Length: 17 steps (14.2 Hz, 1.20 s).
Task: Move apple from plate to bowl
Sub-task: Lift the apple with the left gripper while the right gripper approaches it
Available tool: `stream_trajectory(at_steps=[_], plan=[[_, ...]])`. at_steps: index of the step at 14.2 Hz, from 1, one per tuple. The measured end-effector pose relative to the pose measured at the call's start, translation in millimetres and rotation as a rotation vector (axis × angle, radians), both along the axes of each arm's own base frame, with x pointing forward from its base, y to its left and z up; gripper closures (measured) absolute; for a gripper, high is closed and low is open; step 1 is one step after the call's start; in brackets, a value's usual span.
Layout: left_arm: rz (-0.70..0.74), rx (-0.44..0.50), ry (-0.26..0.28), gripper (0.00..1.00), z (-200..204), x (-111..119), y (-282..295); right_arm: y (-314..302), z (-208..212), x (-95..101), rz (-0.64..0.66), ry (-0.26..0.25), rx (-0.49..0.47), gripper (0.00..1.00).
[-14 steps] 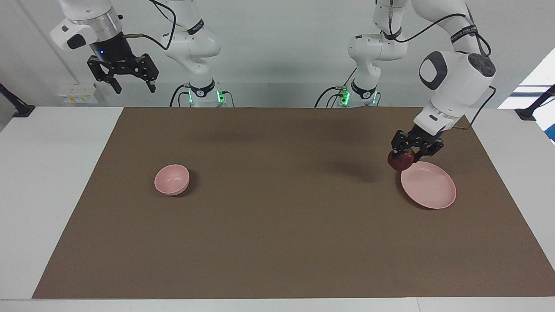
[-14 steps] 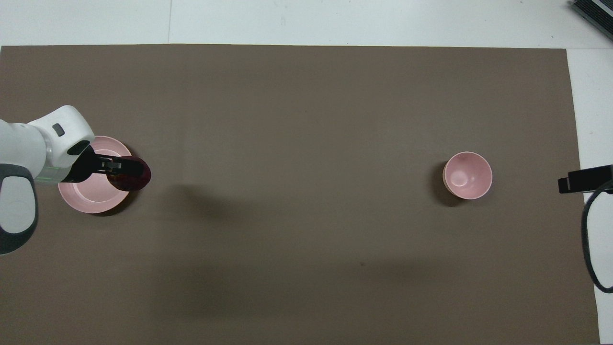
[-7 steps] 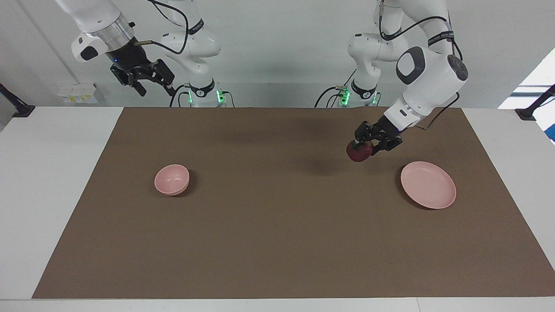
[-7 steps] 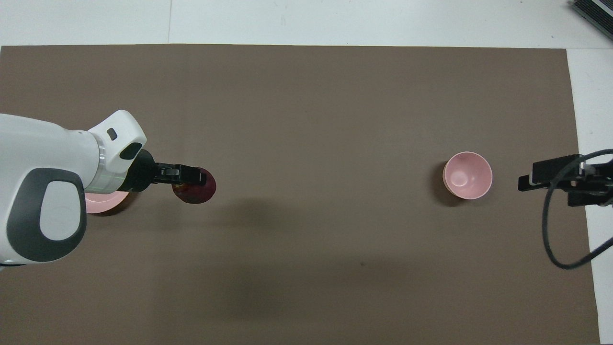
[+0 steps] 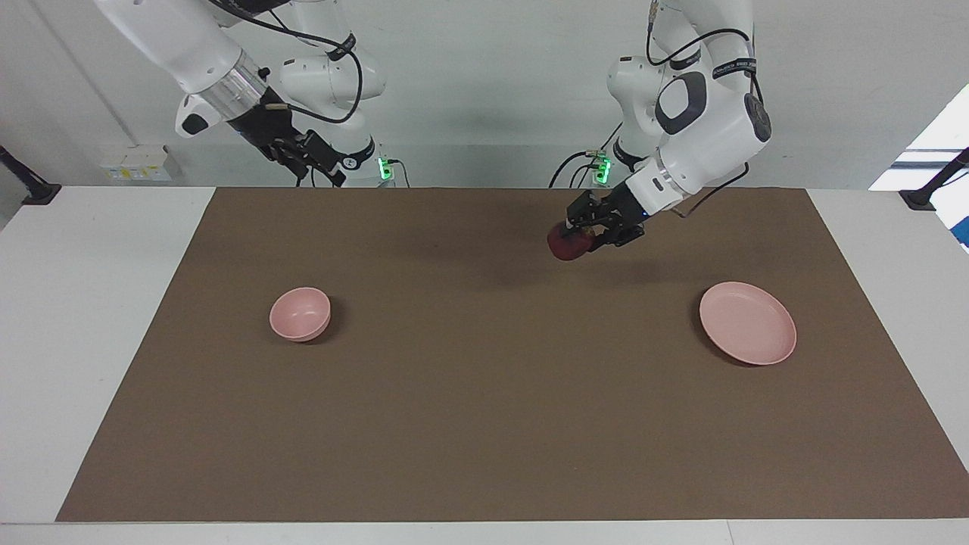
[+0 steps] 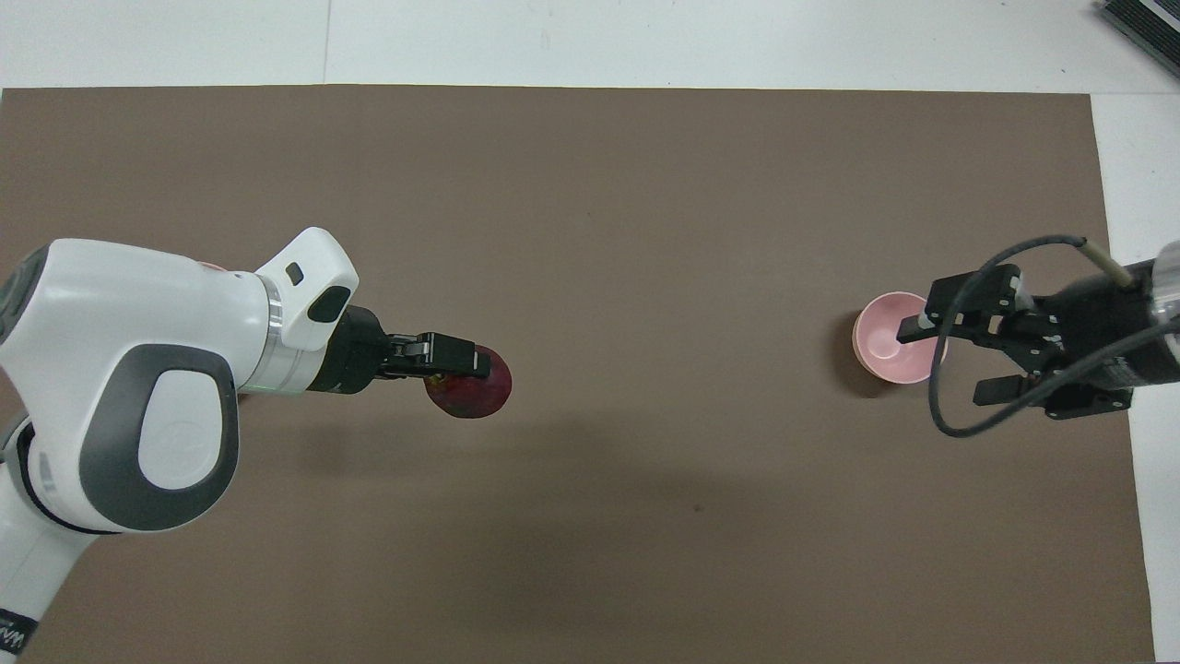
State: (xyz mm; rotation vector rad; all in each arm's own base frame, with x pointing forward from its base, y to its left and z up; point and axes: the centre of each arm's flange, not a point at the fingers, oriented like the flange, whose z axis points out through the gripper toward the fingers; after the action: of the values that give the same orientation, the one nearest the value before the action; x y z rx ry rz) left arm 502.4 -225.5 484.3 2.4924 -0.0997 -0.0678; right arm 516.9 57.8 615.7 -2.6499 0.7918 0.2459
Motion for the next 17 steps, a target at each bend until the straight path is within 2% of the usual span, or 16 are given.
stream_trajectory(at_steps=[3,6,9,13,15,17], plan=[[0.03,-0.069,0.008,0.29,5.0,-2.8,-14.8,25.2,-16.3,1.2,-0.092,0.053,0.054,0.0],[0.086,-0.128,-0.038,0.29,13.5,-3.0,-33.9,34.8,-43.7,7.7,-0.155,0.125,0.135,0.0],[0.139,-0.189,-0.052,0.29,19.7,-5.5,-49.6,63.1,-68.7,17.8,-0.22,0.216,0.199,0.0],[0.195,-0.242,-0.096,0.29,26.4,-13.3,-74.5,81.9,-90.0,29.5,-0.32,0.325,0.322,0.0],[0.213,-0.256,-0.106,0.29,26.8,-17.0,-82.3,83.9,-93.3,39.9,-0.415,0.343,0.38,0.0],[0.223,-0.264,-0.101,0.29,26.7,-19.0,-85.7,92.5,-96.0,44.5,-0.463,0.35,0.398,0.0]])
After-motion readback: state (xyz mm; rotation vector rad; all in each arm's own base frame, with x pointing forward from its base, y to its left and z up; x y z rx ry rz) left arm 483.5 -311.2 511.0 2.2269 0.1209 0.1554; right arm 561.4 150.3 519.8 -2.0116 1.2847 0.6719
